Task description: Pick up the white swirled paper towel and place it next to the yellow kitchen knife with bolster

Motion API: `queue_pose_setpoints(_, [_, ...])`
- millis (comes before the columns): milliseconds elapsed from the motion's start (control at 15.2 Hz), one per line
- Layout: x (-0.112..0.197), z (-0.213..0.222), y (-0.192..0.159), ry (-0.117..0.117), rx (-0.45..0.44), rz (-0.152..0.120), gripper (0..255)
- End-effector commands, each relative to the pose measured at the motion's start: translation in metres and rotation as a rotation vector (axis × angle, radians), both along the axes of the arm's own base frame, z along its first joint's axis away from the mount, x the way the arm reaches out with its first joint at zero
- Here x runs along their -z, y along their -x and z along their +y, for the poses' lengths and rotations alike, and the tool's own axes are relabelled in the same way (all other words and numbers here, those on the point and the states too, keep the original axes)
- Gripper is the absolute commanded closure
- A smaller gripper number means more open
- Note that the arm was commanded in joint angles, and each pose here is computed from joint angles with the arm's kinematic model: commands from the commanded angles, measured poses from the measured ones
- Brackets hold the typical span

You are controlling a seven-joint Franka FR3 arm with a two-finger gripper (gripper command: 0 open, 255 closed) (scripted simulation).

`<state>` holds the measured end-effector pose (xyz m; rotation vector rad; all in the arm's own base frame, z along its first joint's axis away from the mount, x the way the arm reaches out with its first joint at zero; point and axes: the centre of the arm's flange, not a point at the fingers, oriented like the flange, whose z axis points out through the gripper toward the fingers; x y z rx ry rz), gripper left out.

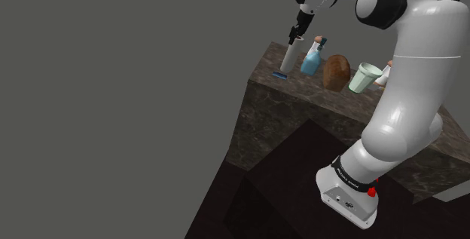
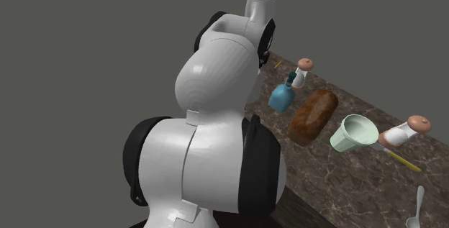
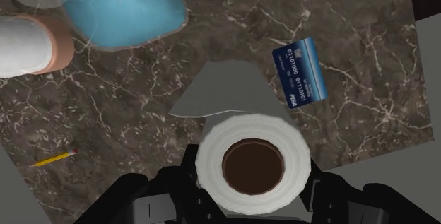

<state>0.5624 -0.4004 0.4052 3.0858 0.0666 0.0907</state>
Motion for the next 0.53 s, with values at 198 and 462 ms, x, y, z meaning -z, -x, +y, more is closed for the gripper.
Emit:
queue_pose_setpoints(198, [0.0, -0.001, 0.001, 0.001, 0.001, 0.001, 255])
queue_pose_setpoints(462, [-0.015, -0.001, 0.0, 0.001, 0.001, 0.001, 255])
